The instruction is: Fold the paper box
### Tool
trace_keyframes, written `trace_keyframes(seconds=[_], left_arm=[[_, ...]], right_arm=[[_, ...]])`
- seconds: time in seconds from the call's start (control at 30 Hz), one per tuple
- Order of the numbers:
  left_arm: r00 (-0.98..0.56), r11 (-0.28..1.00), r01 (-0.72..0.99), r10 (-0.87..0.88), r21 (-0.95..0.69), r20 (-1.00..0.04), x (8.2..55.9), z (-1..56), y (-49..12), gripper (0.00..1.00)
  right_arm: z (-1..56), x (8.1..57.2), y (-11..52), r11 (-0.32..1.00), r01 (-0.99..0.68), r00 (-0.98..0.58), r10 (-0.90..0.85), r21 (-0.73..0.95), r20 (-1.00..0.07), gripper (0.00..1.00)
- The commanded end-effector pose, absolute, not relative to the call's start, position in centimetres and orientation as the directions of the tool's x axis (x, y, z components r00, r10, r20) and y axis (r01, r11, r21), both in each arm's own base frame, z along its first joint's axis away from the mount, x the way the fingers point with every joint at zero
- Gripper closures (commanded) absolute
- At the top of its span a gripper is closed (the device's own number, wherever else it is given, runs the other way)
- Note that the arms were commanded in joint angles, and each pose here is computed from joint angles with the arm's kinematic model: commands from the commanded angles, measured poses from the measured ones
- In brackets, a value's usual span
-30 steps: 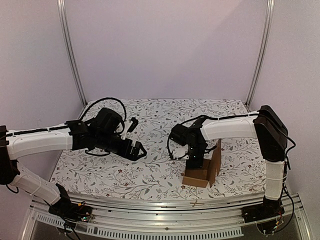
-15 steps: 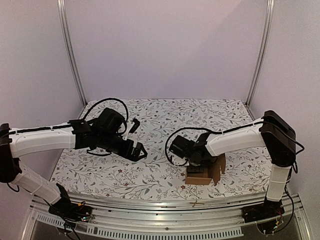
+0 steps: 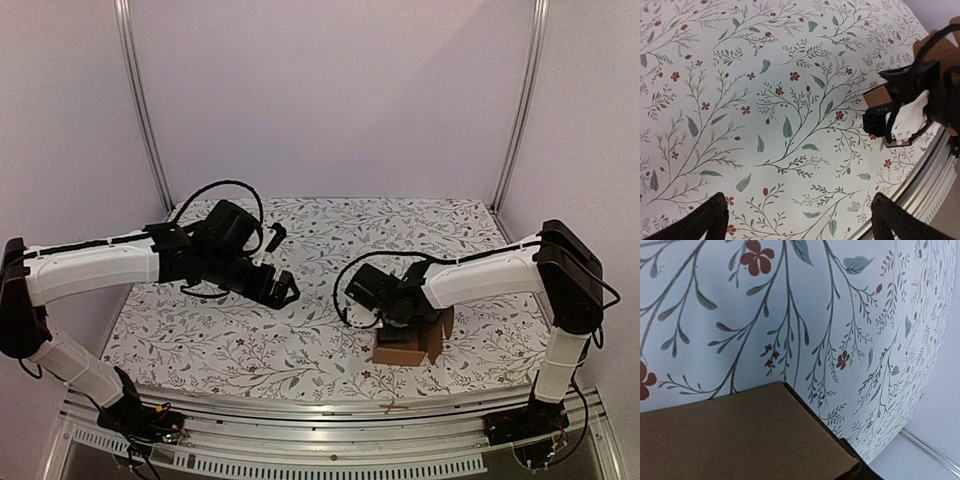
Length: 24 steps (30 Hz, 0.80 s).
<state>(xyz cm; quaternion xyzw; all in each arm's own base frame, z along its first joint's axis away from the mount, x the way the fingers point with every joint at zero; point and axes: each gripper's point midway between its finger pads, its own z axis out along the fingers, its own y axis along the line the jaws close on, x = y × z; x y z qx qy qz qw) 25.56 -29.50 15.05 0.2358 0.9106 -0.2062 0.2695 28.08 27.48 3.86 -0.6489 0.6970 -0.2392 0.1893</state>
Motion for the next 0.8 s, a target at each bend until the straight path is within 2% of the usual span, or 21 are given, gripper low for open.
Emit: trace_keyframes(seconds=[0.0,0.2,0.33,0.57,0.77], left_arm=[[-0.702,0.861,0.49,0.298,-0.134,-0.647,27.8,16.9,-28.1,0.01],[-0.646,0.885,0.456,0.26,-0.091,-0.718,29.6,19.2,-27.4,0.01],[-0.621,0.893,0.428,0.177,-0.142,-0.763,30.6,17.8,-27.6,0.01],[-0.445,0.935,0.319,0.003,-0.156,-0.896,31.3,21.8,-25.2,0.01],[-0.45,0.901,0.421,0.109,-0.103,-0.886,31.4,22.1,-26.8,0.01]], right_arm=[[8.0,28.3,28.2,0.116,-0.853,-0.09,-0.993,-0.508,-0.076,0.51],[10.8,27.8,27.9,0.134,-0.892,-0.089,-0.988,-0.432,-0.124,0.47],[8.8,27.0,27.1,0.08,-0.922,-0.057,-0.996,-0.378,-0.072,0.46],[6.4,27.4,26.7,0.063,-0.939,-0.068,-0.998,-0.338,0.003,0.46],[4.3,28.4,25.6,0.032,-0.936,-0.074,-0.992,-0.351,0.106,0.47]])
